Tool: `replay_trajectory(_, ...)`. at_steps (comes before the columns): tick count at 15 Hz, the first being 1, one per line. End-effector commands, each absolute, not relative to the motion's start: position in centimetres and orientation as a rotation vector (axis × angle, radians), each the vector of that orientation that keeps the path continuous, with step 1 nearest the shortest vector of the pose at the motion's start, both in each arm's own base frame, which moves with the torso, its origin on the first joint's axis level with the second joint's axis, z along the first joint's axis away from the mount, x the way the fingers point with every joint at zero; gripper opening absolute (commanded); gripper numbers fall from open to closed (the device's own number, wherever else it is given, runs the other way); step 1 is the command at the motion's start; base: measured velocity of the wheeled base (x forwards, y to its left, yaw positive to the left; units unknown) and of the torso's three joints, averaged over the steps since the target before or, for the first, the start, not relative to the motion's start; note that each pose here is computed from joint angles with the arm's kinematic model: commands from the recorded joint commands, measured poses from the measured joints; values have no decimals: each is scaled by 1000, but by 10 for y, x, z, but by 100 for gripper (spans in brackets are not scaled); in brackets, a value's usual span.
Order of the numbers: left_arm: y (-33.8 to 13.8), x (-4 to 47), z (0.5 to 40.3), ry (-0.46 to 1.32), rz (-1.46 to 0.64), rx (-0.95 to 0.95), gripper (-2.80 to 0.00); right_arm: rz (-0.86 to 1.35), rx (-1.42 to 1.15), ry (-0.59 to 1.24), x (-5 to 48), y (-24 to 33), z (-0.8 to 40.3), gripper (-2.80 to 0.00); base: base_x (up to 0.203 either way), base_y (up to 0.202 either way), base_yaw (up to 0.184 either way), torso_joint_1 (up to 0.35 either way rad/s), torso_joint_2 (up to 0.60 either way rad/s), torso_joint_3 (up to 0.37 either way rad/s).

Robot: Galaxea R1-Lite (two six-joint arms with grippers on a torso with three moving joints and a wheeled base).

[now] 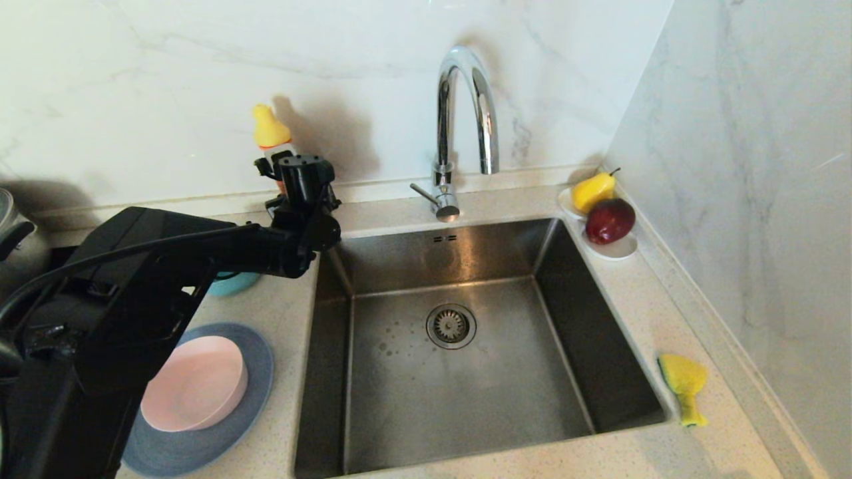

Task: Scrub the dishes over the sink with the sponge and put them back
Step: Place the dish soap on the table

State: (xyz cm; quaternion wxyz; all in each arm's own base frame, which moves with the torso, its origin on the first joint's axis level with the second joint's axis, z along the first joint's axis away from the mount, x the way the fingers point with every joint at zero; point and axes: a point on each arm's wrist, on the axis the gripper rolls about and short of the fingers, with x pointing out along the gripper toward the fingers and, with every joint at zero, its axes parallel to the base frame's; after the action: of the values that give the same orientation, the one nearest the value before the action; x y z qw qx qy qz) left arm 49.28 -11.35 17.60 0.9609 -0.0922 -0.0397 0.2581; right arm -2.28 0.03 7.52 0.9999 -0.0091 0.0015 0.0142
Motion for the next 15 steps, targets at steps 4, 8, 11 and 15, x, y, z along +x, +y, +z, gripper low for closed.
replay_trajectory(4, -116, 496, 165, -65, 526, -180, -280, 29, -20, 1, -23, 0, 75, -280, 0, 0, 0, 0, 0, 0)
replay_trajectory(8, -117, 496, 161, -58, 539, -177, -280, 29, -18, 3, -23, 0, 75, -280, 0, 0, 0, 0, 0, 0)
replay_trajectory(11, -119, 495, 161, -56, 539, -176, 0, 29, -18, 1, -23, 0, 75, -280, 0, 0, 0, 0, 0, 0)
replay_trajectory(15, -119, 493, 168, -69, 538, -183, 0, 29, -18, 1, -23, 0, 75, -280, 0, 0, 0, 0, 0, 0)
